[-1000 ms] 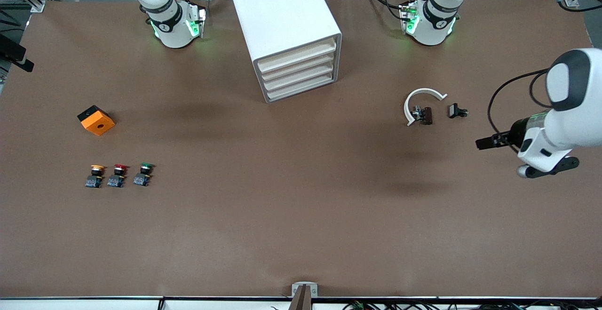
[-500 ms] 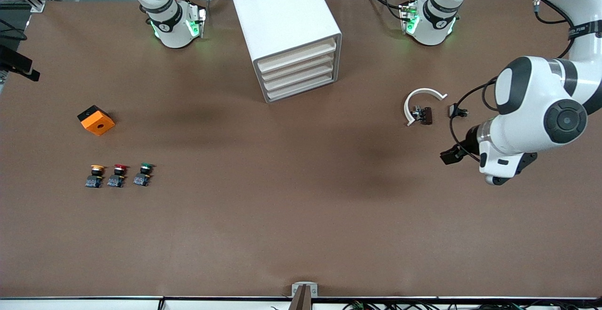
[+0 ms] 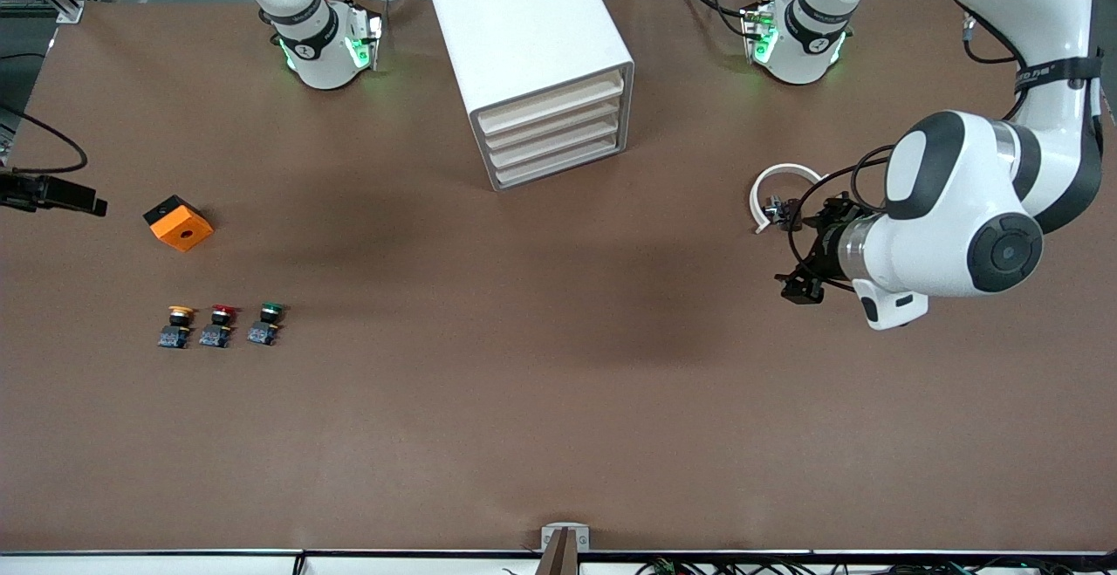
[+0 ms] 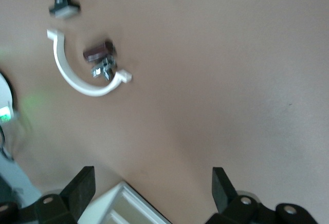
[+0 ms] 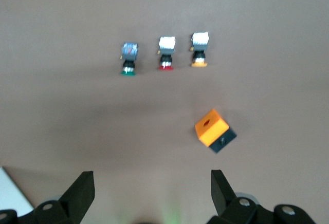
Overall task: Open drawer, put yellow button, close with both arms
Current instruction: 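Move the left gripper to the cabinet while the right gripper reaches buttons, then pull a drawer open with the left gripper while the right grasps yellow button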
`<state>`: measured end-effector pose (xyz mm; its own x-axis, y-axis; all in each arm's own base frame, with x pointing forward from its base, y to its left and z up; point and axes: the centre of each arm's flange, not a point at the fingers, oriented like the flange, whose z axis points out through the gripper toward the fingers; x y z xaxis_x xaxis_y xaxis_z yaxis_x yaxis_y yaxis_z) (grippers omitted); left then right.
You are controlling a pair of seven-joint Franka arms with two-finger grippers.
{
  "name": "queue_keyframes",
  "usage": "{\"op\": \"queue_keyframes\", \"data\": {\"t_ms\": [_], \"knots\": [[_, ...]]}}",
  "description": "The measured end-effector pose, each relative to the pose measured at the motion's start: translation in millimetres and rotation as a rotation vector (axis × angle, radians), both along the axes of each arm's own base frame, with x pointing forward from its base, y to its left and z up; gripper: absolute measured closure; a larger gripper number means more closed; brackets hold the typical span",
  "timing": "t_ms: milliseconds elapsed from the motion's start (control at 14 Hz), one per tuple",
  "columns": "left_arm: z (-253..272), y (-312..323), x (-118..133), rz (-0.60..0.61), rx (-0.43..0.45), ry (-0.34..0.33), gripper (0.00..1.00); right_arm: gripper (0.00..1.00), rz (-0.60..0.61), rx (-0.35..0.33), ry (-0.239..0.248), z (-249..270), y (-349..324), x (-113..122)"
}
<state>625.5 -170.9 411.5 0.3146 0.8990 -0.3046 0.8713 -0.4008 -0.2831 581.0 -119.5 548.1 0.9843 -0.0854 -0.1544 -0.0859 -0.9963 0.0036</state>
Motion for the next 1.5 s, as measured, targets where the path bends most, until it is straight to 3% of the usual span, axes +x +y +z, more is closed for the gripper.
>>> {"op": "queue_keyframes", "data": {"t_ms": [286, 500, 786, 1214, 1500], "knots": [[-36, -19, 3, 0.161, -0.032, 0.122, 0.0, 0.0, -0.034, -0.032, -0.051, -12, -28, 10], [-74, -28, -2, 0.3, -0.03, 0.302, 0.0, 0.0, -0.046, -0.048, -0.088, -80, -80, 32], [-115, -44, -13, 0.418, -0.001, 0.534, 0.0, 0.0, -0.027, -0.063, -0.097, -180, -127, 52], [-138, -77, -45, 0.457, 0.06, 0.869, 0.0, 0.0, -0.033, -0.055, -0.157, -235, -122, 50], [-147, -108, -63, 0.466, 0.123, 0.982, 0.0, 0.0, -0.051, -0.019, -0.184, -285, -109, 57]]}}
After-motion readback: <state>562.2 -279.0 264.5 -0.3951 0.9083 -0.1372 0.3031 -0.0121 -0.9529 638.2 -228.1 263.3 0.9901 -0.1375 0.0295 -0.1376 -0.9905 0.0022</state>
